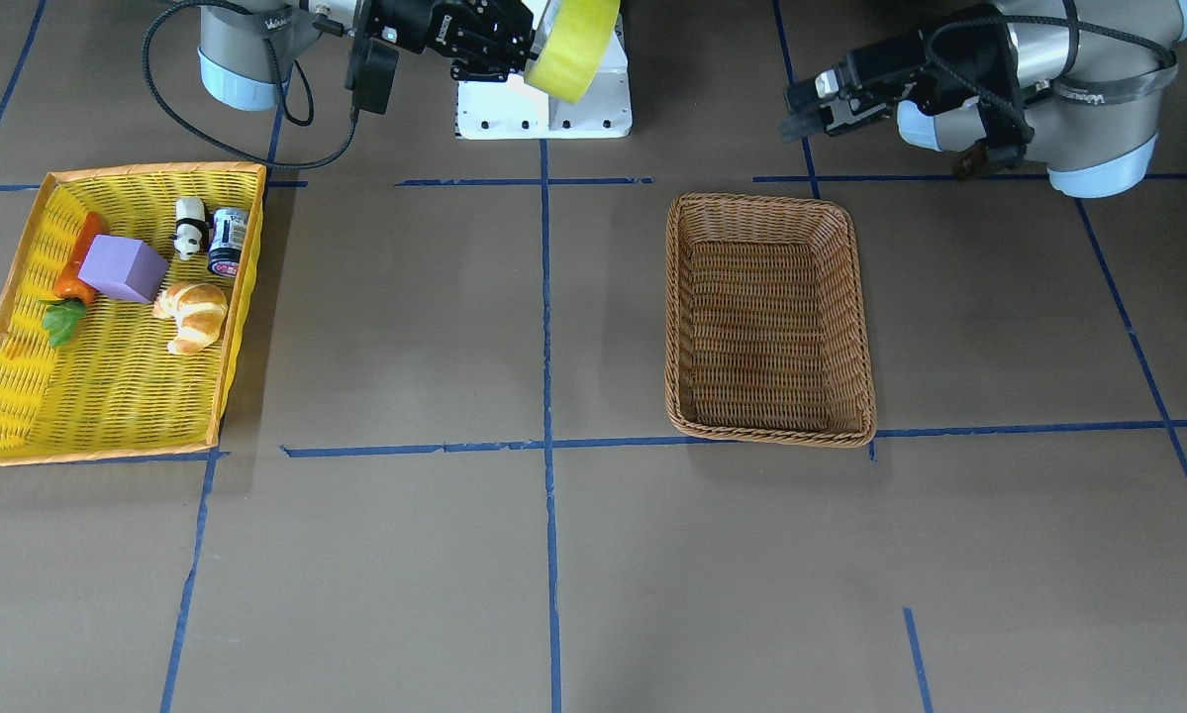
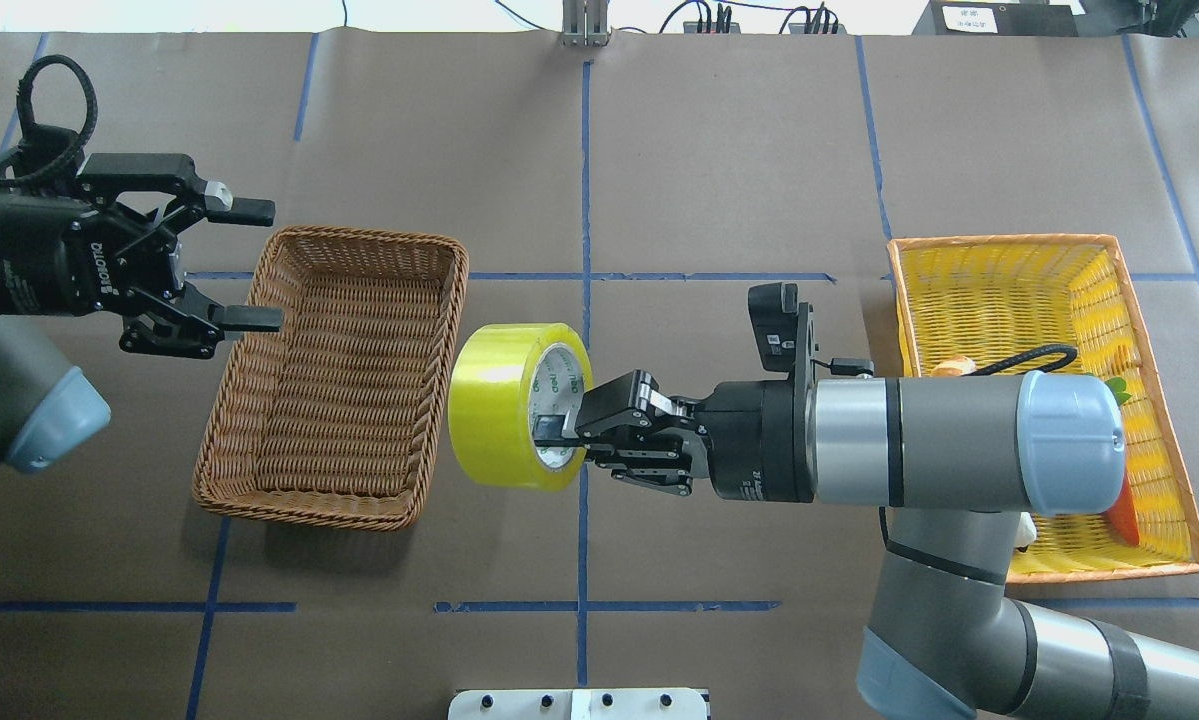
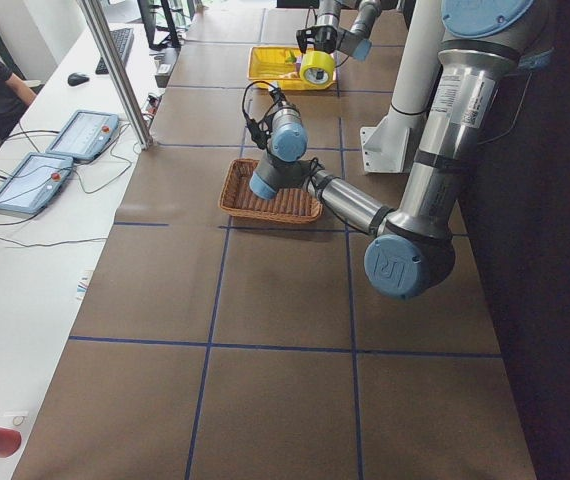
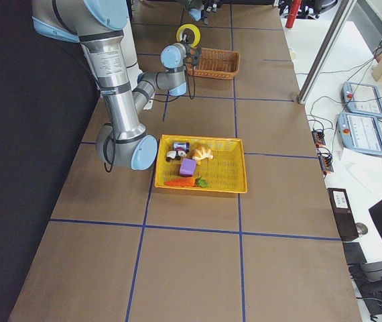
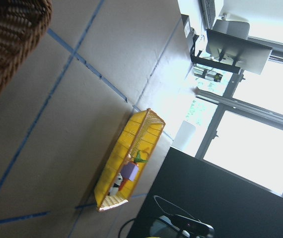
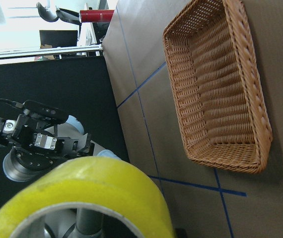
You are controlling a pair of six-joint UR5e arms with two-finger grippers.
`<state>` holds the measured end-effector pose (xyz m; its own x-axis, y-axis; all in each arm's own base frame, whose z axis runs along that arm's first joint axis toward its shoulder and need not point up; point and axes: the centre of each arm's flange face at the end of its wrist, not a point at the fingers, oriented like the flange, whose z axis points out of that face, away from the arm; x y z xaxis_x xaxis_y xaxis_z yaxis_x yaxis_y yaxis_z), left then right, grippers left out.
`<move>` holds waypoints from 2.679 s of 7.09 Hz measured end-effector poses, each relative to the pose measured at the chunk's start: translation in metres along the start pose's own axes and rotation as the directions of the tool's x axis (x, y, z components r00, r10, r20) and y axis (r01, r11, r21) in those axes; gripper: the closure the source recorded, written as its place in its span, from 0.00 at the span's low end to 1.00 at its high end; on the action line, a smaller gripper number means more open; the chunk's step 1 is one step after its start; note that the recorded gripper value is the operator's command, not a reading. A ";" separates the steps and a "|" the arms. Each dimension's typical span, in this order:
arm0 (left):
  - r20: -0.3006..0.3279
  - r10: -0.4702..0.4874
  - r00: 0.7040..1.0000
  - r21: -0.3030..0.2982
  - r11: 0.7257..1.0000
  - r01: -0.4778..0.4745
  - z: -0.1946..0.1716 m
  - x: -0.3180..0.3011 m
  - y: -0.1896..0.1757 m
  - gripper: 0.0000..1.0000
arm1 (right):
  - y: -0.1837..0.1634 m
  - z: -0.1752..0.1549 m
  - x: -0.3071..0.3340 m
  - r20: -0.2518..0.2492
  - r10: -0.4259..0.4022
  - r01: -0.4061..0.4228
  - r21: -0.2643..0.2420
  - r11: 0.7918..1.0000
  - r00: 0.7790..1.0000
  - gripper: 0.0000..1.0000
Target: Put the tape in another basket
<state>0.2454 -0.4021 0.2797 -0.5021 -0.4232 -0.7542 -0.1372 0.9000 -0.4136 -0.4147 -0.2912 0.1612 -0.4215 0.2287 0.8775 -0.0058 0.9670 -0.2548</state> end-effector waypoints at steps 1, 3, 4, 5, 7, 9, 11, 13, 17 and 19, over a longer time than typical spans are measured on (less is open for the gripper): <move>-0.053 -0.010 0.999 -0.037 0.999 0.008 0.008 0.000 0.015 0.00 | 0.009 0.001 -0.001 0.031 0.006 -0.005 -0.029 1.000 0.999 0.98; -0.108 -0.005 0.994 -0.102 0.995 -0.006 0.029 0.008 0.038 0.00 | 0.024 0.005 0.001 0.048 0.017 -0.013 -0.071 0.997 0.999 0.98; -0.121 -0.004 0.993 -0.130 0.991 -0.011 0.041 0.010 0.045 0.00 | 0.033 0.009 0.004 0.048 0.023 -0.018 -0.090 0.996 0.999 0.98; -0.130 -0.014 0.991 -0.150 0.989 -0.005 0.051 0.007 0.052 0.00 | 0.040 0.012 0.006 0.047 0.028 -0.023 -0.104 0.994 0.998 0.98; -0.128 -0.042 0.991 -0.187 0.982 0.018 0.068 -0.003 0.065 0.00 | 0.046 0.015 0.007 0.052 0.033 -0.027 -0.114 0.993 0.998 0.99; -0.120 -0.063 0.991 -0.227 0.973 0.035 0.081 -0.010 0.080 0.00 | 0.045 0.016 0.006 0.057 0.034 -0.028 -0.099 0.995 0.998 0.99; -0.110 -0.084 0.990 -0.265 0.963 0.053 0.094 -0.017 0.092 0.00 | 0.042 0.016 0.007 0.061 0.035 -0.030 -0.081 0.996 0.998 0.99; -0.116 -0.106 0.988 -0.288 0.955 0.069 0.107 -0.021 0.103 0.00 | 0.042 0.017 0.008 0.061 0.036 -0.031 -0.076 0.997 0.998 0.99; -0.124 -0.136 0.983 -0.319 0.944 0.090 0.124 -0.027 0.118 0.00 | 0.041 0.022 0.013 0.050 0.039 -0.036 -0.075 0.997 0.998 0.99; -0.129 -0.156 0.979 -0.328 0.939 0.107 0.131 -0.033 0.125 0.15 | 0.042 0.024 0.014 0.049 0.040 -0.036 -0.078 0.996 0.998 0.98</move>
<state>0.3569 -0.2898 0.1856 -0.5803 -0.5417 -0.6082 -0.4622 0.8339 -0.3017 -0.4423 -0.2501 0.1527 -0.4653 0.2615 0.8457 0.0806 0.9639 -0.2537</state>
